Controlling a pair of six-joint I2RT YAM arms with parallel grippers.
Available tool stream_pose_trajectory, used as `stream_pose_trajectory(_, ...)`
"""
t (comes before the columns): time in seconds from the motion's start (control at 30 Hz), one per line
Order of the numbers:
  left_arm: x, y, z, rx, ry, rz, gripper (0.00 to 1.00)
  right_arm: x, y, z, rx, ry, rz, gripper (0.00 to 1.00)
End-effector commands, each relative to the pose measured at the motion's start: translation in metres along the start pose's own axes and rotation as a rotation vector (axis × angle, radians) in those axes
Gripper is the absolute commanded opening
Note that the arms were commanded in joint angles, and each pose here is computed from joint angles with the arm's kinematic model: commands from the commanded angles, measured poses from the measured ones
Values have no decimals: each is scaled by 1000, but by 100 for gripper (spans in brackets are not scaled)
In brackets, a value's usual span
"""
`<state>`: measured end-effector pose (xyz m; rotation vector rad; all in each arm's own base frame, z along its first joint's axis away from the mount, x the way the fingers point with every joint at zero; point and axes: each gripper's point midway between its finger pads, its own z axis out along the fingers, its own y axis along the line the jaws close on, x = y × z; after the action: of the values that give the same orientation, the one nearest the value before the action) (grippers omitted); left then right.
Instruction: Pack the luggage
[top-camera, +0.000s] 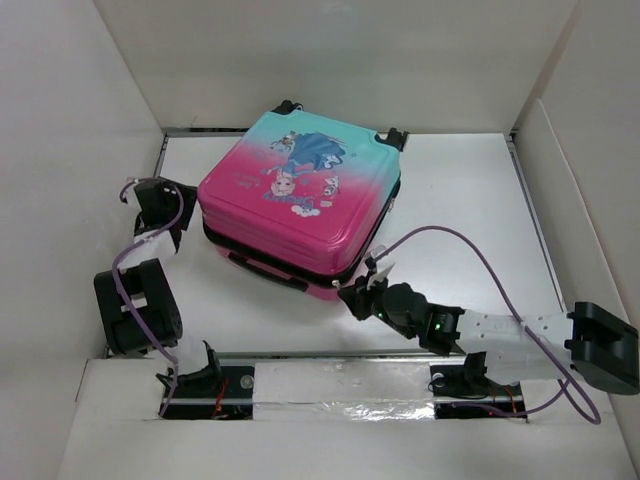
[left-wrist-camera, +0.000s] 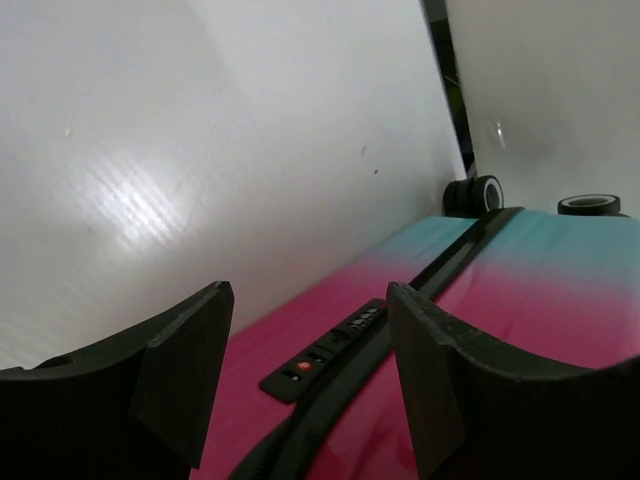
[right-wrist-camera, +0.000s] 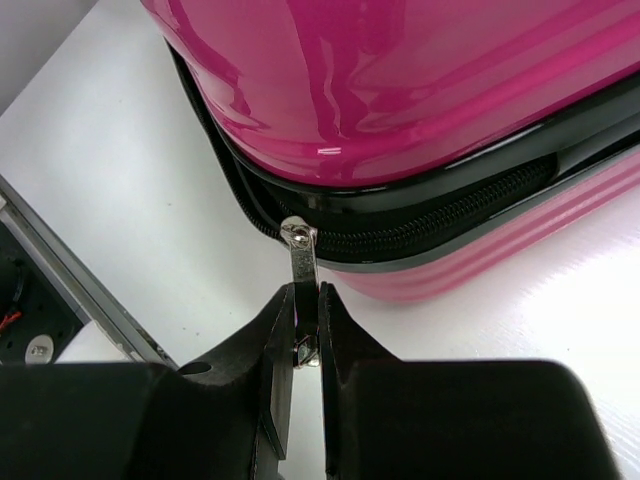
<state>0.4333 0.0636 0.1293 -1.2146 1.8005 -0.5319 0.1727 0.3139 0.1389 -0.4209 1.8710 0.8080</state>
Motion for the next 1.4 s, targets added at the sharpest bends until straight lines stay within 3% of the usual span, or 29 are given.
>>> stream_pose_trajectory(0.0, 63, -9, -9, 108, 146, 2, 60, -9, 36, -3, -130, -7, 26, 0)
stream_pose_trajectory(0.13, 119, -22, -28, 221, 209, 0, 58, -9, 53, 8, -182, 8, 26, 0)
stream_pose_trajectory(0.17, 147, -16, -38, 228, 263, 0, 58, -9, 59, 10, -198, 8, 26, 0)
stream_pose_trajectory(0.3, 190, -6, -59, 264, 317, 20, 57, -13, 87, 22, -241, -1, 5, 0)
stream_pose_trajectory(0.53, 228, -1, -91, 318, 352, 78, 56, -41, 113, 63, -205, -6, -156, 0)
stream_pose_trajectory(0.77, 227, 5, -98, 335, 336, 91, 54, -70, 143, 86, -289, -42, -222, 0)
stream_pose_trajectory(0.97, 221, 16, -98, 317, 292, 146, 54, -72, 155, 121, -479, 54, -304, 0)
stream_pose_trajectory(1.17, 189, 0, -100, 333, 179, 199, 64, -69, 137, 94, -430, 37, -272, 0)
stream_pose_trajectory(1.37, 176, 5, -87, 270, 126, 191, 53, -56, 100, 55, -377, 34, -224, 0)
